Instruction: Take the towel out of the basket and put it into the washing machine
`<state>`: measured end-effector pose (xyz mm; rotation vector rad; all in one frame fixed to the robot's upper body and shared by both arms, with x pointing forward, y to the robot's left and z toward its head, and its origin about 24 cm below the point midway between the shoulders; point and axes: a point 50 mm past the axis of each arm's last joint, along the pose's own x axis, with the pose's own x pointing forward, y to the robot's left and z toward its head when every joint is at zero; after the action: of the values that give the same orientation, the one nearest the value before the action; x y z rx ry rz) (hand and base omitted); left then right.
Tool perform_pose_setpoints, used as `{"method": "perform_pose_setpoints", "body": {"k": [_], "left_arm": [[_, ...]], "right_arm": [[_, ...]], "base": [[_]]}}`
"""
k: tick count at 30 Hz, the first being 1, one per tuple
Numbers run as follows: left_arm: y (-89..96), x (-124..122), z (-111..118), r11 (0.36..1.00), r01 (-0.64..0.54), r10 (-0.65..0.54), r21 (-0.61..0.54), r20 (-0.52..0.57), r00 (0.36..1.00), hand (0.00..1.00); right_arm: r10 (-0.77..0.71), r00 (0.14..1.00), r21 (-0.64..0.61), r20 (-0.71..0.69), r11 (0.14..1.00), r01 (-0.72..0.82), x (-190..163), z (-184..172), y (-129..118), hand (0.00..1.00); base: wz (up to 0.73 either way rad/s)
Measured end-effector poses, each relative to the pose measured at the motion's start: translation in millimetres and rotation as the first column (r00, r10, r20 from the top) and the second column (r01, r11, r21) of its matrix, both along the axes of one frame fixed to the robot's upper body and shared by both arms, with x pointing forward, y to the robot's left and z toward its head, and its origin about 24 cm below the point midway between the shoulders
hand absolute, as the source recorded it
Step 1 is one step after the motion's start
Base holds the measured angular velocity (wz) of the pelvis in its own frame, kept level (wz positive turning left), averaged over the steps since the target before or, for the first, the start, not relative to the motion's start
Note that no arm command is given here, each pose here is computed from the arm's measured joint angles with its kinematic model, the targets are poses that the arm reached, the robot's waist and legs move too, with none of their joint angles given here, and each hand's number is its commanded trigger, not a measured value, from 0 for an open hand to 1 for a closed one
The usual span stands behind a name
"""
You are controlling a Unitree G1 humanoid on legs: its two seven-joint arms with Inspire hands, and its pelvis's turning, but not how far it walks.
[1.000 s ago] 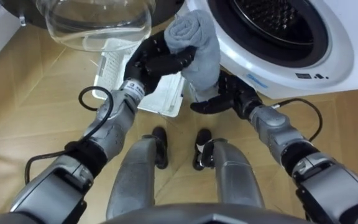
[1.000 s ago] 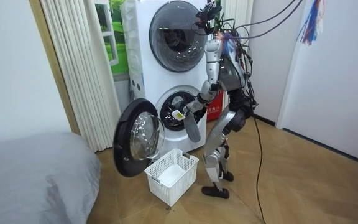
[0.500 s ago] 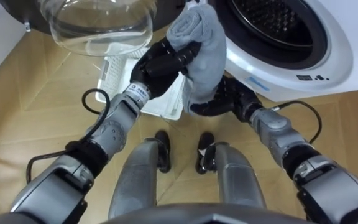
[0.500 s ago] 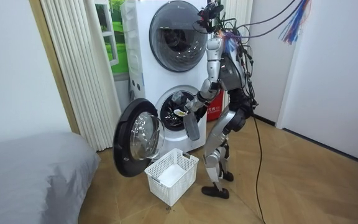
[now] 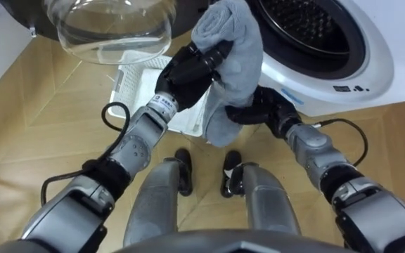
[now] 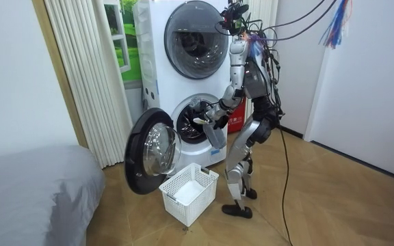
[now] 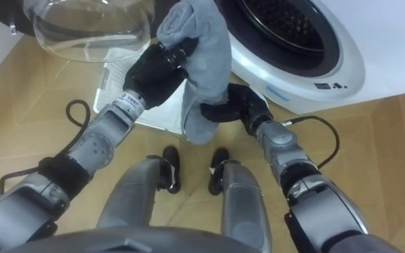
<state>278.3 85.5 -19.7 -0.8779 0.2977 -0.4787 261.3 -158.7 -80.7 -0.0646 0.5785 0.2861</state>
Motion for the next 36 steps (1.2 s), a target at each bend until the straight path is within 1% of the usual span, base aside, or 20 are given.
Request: {"method": "perform_pose_setpoints", "body": {"k": [4, 6, 10, 11, 13, 15, 16, 17, 19, 22, 23, 25, 27, 31, 35, 36], "left_arm": [[0.0, -1, -1, 1.0, 0.006, -0.006, -0.005, -0.001, 1.0, 0.0], [1.3, -5, -4, 1.0, 0.012, -0.012, -0.017, 0.002, 1.0, 0.0], [7.4, -12, -12, 1.0, 0.008, -0.008, 0.007, -0.027, 1.0, 0.0], [12.4, -16, -16, 1.0, 0.002, -0.001, 0.027, -0.037, 0.999, 0.0], [26.2, -20, -23, 0.993, -0.007, 0.011, 0.119, -0.039, 0.999, 0.0], [46.7, -25, -33, 0.962, -0.037, 0.057, 0.272, -0.065, 0.996, 0.0], [50.4, -26, -35, 0.948, -0.038, 0.062, 0.317, -0.066, 0.996, 0.0], [58.5, -29, -39, 0.91, -0.042, 0.077, 0.413, -0.069, 0.995, 0.0], [73.0, -36, -50, 0.842, -0.058, 0.135, 0.537, -0.105, 0.985, 0.0], [86.7, -48, -62, 0.784, -0.076, 0.214, 0.617, -0.153, 0.965, 0.0], [88.1, -50, -64, 0.77, -0.071, 0.22, 0.634, -0.158, 0.963, 0.0], [92.2, -53, -70, 0.715, -0.052, 0.232, 0.697, -0.167, 0.958, 0.0], [92.4, -53, -70, 0.691, -0.048, 0.236, 0.721, -0.162, 0.958, 0.0], [87.9, -54, -73, 0.68, -0.047, 0.251, 0.732, -0.171, 0.953, 0.0], [84.3, -55, -75, 0.672, -0.043, 0.257, 0.739, -0.179, 0.95, 0.0], [84.5, -56, -76, 0.666, -0.04, 0.26, 0.745, -0.182, 0.948, 0.0]], "right_arm": [[-0.007, 1.0, -0.003, -0.027, 1.0, 0.007, -2, -3, -1, 1.0], [-0.021, 0.998, -0.017, -0.061, 1.0, 0.02, -6, -7, -5, 1.0], [-0.046, 0.991, -0.043, -0.127, 0.998, 0.041, -13, -15, -12, 1.0], [-0.055, 0.988, -0.052, -0.142, 0.998, 0.048, -16, -17, -15, 1.0], [-0.073, 0.985, -0.065, -0.157, 0.996, 0.064, -18, -19, -20, 1.0], [-0.125, 0.981, -0.083, -0.151, 0.99, 0.114, -17, -17, -32, 1.0], [-0.148, 0.978, -0.082, -0.15, 0.987, 0.137, -16, -16, -37, 1.0], [-0.2, 0.969, -0.08, -0.145, 0.979, 0.19, -15, -14, -45, 1.0], [-0.318, 0.937, -0.039, -0.145, 0.948, 0.315, -13, -10, -61, 1.0], [-0.438, 0.883, 0.015, -0.17, 0.894, 0.447, -12, -8, -76, 1.0], [-0.456, 0.873, 0.023, -0.172, 0.884, 0.466, -11, -7, -79, 1.0], [-0.504, 0.842, 0.034, -0.192, 0.854, 0.519, -13, -6, -90, 1.0], [-0.53, 0.823, 0.051, -0.206, 0.834, 0.55, -15, -5, -97, 1.0], [-0.564, 0.787, 0.12, -0.251, 0.788, 0.604, -17, -6, -99, 1.0], [-0.578, 0.766, 0.163, -0.282, 0.757, 0.632, -16, -6, -98, 1.0], [-0.591, 0.752, 0.189, -0.292, 0.735, 0.652, -14, -5, -98, 1.0]], "base": [[0.0], [0.0], [0.01], [0.0], [0.03], [0.16], [0.29], [0.36], [0.38], [0.2], [0.07], [0.05], [0.0], [0.0], [0.02], [0.13]]}}
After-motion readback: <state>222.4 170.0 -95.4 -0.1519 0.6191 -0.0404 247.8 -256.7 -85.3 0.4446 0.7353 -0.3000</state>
